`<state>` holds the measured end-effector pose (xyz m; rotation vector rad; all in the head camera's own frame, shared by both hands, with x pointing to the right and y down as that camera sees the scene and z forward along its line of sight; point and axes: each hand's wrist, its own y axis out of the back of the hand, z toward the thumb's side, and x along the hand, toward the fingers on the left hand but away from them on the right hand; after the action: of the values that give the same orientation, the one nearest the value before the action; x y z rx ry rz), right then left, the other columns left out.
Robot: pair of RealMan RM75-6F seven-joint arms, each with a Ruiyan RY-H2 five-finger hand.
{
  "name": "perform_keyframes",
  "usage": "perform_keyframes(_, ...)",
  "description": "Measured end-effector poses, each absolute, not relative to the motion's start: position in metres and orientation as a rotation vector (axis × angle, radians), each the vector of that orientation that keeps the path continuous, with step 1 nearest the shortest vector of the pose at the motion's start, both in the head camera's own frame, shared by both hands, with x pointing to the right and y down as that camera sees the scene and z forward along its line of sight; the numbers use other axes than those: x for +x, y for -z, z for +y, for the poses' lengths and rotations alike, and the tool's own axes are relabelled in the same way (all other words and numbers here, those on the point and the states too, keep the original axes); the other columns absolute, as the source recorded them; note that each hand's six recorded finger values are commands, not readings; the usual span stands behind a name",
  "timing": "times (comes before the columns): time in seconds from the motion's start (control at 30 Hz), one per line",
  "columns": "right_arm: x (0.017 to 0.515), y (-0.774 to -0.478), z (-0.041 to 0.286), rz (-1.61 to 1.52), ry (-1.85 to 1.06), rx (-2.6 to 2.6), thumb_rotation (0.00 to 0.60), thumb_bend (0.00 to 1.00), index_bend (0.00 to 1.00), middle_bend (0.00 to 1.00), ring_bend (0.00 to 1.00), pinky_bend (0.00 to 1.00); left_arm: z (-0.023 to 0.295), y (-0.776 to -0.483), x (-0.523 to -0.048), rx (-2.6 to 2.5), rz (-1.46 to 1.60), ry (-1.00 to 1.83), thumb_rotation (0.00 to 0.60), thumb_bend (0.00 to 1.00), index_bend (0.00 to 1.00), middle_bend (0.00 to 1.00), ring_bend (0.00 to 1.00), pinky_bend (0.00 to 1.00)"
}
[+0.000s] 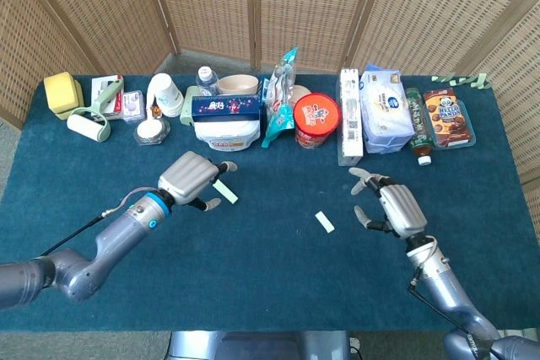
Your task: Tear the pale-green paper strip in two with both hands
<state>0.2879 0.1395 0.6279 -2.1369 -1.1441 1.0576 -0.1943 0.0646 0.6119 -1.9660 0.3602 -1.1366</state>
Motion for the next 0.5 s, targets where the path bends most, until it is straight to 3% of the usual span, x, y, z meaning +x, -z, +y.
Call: perform_keyframes(0.5, 0.329, -0.623, 0.139, -1.149, -1.23, -1.925, 0.6, 0.46, 0.15, 0.45, 0.24, 0.28, 0.098, -0.566, -0.318, -1.843, 0.653, 1.324, 0.472, 0.27, 0.23, 0.47, 0.47, 0.69)
